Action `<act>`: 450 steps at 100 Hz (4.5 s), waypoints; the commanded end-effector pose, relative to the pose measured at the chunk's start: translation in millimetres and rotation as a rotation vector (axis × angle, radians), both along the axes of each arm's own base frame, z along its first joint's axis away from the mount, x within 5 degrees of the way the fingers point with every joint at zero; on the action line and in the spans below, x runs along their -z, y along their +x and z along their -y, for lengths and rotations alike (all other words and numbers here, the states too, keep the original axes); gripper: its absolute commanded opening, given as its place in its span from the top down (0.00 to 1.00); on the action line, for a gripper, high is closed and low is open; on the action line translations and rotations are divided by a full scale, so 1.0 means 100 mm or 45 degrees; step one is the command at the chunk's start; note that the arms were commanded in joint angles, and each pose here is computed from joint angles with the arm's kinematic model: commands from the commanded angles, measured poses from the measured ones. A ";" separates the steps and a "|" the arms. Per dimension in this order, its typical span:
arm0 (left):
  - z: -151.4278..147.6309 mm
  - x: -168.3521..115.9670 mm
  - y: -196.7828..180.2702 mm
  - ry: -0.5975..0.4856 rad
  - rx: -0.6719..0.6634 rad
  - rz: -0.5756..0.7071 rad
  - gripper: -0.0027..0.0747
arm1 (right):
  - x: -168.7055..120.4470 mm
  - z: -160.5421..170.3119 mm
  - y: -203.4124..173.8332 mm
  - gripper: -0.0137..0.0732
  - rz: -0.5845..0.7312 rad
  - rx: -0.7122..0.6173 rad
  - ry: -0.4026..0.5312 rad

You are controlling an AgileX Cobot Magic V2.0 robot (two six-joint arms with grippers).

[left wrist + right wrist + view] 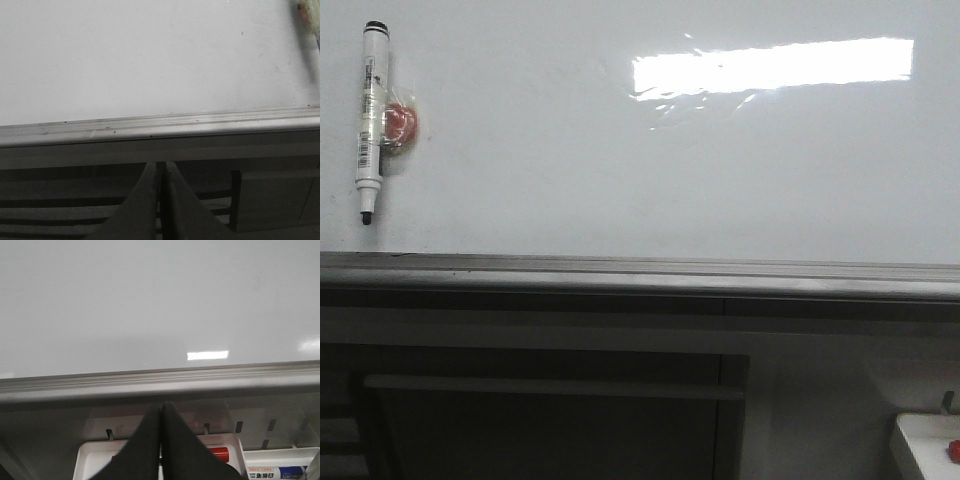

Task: Write number 0 on whiteboard

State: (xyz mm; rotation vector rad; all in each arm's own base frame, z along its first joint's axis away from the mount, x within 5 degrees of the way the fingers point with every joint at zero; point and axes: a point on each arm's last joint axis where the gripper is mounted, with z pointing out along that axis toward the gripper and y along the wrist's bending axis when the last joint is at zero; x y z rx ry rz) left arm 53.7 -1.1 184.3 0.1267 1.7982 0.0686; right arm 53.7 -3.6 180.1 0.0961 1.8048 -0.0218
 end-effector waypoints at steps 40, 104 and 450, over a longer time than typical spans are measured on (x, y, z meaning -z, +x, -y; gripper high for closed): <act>0.00 -0.03 0.00 -0.022 0.006 0.106 0.99 | 0.06 0.01 0.00 0.91 0.010 0.009 -0.020; 0.01 -0.36 -0.01 0.024 0.016 0.567 0.99 | -0.10 0.01 0.02 0.91 0.236 0.010 -0.073; 1.12 -0.46 1.43 -0.330 0.397 -0.032 0.49 | -1.49 -0.50 0.09 0.90 -0.072 -0.839 0.029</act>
